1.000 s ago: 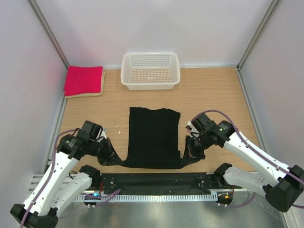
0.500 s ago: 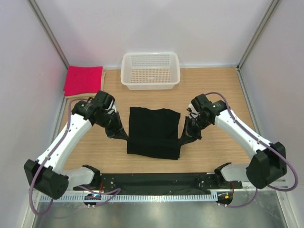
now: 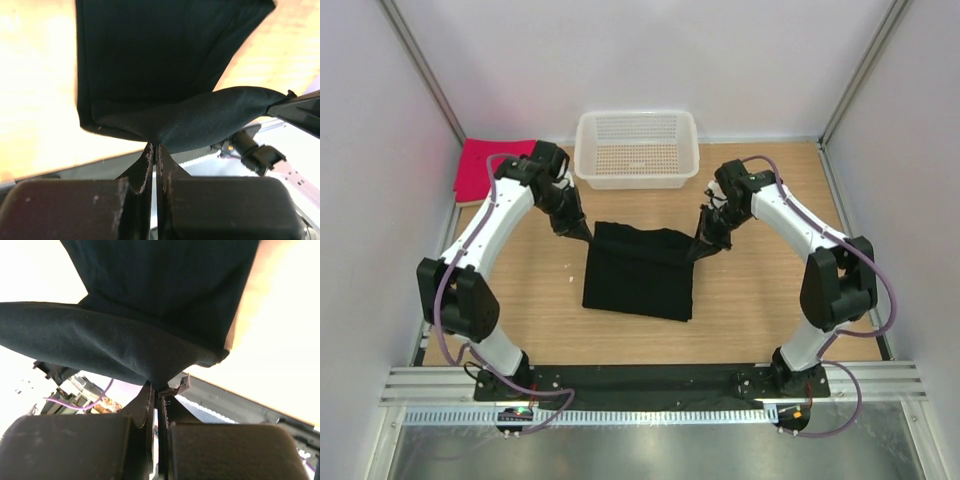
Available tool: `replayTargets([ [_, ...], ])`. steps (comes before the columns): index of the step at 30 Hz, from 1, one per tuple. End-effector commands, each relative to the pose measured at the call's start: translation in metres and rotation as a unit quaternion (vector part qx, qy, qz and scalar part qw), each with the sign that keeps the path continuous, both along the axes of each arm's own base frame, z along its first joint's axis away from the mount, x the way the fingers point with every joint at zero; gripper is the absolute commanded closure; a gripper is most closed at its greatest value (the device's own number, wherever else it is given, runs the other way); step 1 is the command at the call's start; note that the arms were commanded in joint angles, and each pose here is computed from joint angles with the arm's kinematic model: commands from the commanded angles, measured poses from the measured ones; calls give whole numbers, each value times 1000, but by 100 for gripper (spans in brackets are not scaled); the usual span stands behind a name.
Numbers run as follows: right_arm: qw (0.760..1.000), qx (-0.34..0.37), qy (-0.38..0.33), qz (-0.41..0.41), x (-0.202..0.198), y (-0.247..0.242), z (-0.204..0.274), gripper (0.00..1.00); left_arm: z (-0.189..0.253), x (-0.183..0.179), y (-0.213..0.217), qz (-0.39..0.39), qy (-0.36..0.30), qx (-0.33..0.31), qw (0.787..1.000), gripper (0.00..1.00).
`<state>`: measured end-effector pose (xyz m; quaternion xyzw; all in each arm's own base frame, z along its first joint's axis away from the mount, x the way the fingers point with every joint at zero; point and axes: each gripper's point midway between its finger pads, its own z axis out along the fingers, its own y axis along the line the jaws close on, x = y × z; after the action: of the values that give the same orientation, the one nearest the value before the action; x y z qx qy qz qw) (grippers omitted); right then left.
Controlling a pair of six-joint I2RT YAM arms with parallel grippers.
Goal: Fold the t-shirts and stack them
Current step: Fold the tshirt
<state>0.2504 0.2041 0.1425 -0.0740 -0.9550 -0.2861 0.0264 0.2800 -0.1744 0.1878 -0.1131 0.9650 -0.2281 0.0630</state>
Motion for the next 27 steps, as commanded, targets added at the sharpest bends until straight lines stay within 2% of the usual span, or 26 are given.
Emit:
replayTargets([
  [1, 999, 12, -35, 3, 33, 5, 5, 99, 8, 33, 3, -12, -46, -2, 999, 100],
  [9, 999, 16, -33, -8, 71, 4, -9, 99, -13, 80, -8, -17, -52, -10, 998, 100],
  [13, 999, 17, -26, -14, 83, 1, -14, 99, -12, 105, -15, -23, -76, -15, 997, 100],
  [18, 999, 25, -16, -25, 100, -2, -24, 98, -28, 121, -18, -18, -60, -11, 998, 100],
  [25, 998, 18, -39, -53, 147, -6, -44, 88, -74, 142, -8, 4, -36, 33, 999, 100],
  [27, 996, 6, -43, -73, 161, -15, -56, 87, -86, 155, 0, 12, -52, 58, 997, 95],
])
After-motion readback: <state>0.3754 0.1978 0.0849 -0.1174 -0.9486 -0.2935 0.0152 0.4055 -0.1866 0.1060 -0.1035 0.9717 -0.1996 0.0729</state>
